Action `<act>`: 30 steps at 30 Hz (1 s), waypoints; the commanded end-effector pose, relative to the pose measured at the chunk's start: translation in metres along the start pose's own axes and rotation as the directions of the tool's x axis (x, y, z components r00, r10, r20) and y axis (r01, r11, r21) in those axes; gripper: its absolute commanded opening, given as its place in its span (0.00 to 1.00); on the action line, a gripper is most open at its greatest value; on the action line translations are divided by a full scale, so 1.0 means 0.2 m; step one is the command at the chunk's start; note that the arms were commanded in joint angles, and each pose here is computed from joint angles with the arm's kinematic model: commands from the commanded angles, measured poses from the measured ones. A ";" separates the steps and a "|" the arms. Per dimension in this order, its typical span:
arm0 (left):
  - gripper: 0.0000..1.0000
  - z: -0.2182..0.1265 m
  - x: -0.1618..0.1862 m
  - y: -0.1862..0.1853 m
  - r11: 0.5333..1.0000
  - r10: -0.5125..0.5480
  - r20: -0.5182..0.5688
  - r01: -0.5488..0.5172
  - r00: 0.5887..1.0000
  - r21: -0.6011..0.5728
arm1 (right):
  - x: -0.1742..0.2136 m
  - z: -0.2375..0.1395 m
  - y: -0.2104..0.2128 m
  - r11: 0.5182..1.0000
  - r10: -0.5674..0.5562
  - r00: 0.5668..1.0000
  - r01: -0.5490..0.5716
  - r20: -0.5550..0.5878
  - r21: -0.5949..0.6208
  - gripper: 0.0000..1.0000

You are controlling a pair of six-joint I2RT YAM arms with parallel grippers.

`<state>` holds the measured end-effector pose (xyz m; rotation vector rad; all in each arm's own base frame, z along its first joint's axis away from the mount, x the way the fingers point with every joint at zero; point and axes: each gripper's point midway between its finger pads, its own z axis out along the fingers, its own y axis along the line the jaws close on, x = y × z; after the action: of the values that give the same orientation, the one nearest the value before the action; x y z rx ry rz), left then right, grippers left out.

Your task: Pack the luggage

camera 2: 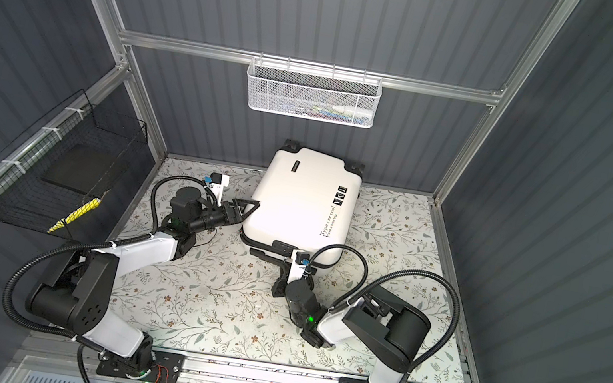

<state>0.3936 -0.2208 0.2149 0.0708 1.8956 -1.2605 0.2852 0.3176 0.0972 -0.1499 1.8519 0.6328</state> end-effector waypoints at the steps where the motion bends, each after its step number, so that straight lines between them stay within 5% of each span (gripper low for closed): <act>1: 0.78 0.03 0.25 -0.25 0.983 -0.005 -0.179 0.038 0.984 0.181 | -0.10 0.01 0.40 0.970 -0.023 0.999 0.032 0.040 -0.239 0.00; 18: 0.78 0.02 0.32 -0.26 0.983 -0.026 -0.185 0.058 0.982 0.173 | -0.09 -0.09 0.17 0.988 0.003 1.000 0.002 0.030 -0.157 0.00; 30: 0.77 0.03 0.53 -0.33 0.982 -0.023 -0.247 0.069 0.969 0.178 | -0.11 -0.22 0.02 0.993 -0.005 0.999 0.009 0.042 -0.115 0.00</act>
<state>0.3451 -0.2638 0.2114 0.1473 1.8886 -1.3592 0.2570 0.2814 0.0988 -0.2083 1.8672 0.6344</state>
